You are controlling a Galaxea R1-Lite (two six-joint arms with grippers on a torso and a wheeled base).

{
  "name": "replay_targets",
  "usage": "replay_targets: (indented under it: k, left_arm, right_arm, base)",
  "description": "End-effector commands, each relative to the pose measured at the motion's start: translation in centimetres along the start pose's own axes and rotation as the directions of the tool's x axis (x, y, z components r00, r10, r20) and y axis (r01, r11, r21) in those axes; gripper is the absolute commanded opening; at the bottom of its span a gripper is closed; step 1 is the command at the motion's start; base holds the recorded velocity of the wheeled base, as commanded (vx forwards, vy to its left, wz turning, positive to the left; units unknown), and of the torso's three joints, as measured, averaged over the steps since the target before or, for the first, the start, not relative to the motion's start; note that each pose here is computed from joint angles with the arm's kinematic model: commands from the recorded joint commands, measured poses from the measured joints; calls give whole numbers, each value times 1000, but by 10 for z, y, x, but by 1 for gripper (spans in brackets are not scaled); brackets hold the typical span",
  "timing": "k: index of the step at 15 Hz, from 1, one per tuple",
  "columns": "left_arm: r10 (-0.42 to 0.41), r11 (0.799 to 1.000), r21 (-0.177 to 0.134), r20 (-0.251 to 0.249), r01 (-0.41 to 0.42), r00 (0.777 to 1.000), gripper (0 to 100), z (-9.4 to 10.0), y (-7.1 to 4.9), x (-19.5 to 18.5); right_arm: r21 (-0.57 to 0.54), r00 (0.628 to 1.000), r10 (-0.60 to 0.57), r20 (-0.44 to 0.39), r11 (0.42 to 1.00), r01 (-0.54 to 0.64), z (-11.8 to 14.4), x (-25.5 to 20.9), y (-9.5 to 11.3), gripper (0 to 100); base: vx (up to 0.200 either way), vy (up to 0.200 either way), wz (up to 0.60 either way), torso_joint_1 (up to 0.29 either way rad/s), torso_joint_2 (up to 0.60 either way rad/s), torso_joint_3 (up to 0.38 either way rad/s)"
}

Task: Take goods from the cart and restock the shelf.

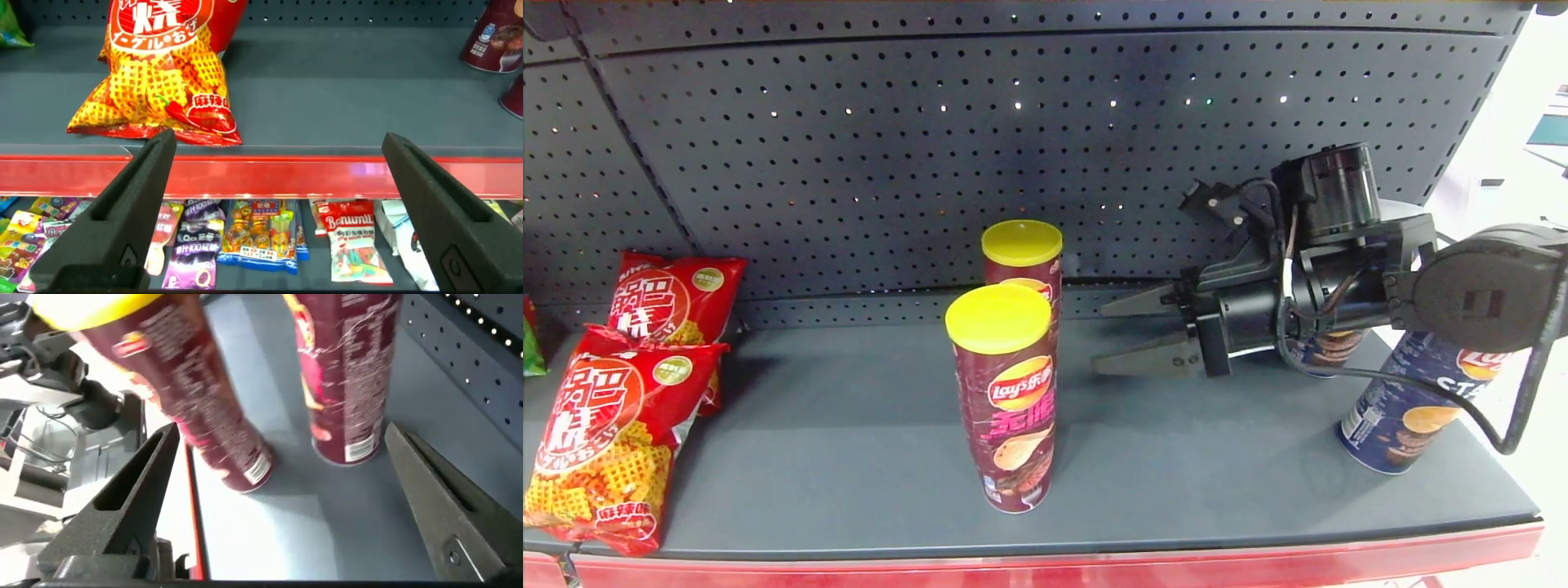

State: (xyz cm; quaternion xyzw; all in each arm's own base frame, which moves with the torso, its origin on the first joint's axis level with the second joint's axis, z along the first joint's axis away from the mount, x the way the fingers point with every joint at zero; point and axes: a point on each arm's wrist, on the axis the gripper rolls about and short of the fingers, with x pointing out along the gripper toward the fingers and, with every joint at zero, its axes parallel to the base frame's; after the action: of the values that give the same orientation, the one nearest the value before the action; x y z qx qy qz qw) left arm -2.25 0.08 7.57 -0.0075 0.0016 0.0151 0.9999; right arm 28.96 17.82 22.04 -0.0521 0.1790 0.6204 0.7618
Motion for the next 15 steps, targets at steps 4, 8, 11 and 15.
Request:
replay_targets:
  k: [4, 8, 11, 15]
  left_arm:
    - [0, 1000, 0, -1, 0, 1000, 100, 0, 0, 0]
    - [0, 1000, 0, -1, 0, 1000, 100, 0, 0, 0]
    - [0, 1000, 0, -1, 0, 1000, 100, 0, 0, 0]
    - [0, 1000, 0, -1, 0, 1000, 100, 0, 0, 0]
  right_arm:
    - [-81, 999, 49, -11, 995, -49, -8, -8, 12, 100]
    - [-107, 997, 77, -27, 991, -80, -14, -2, 11, 100]
    - [-123, 993, 110, -39, 986, -114, -18, 8, 10, 100]
    - [-142, 989, 140, -48, 979, -146, -17, 25, 8, 100]
  base:
    - [0, 0, 0, 0, 0, 0]
    - [0, 0, 0, 0, 0, 0]
    - [0, 0, 0, 0, 0, 0]
    - [0, 0, 0, 0, 0, 0]
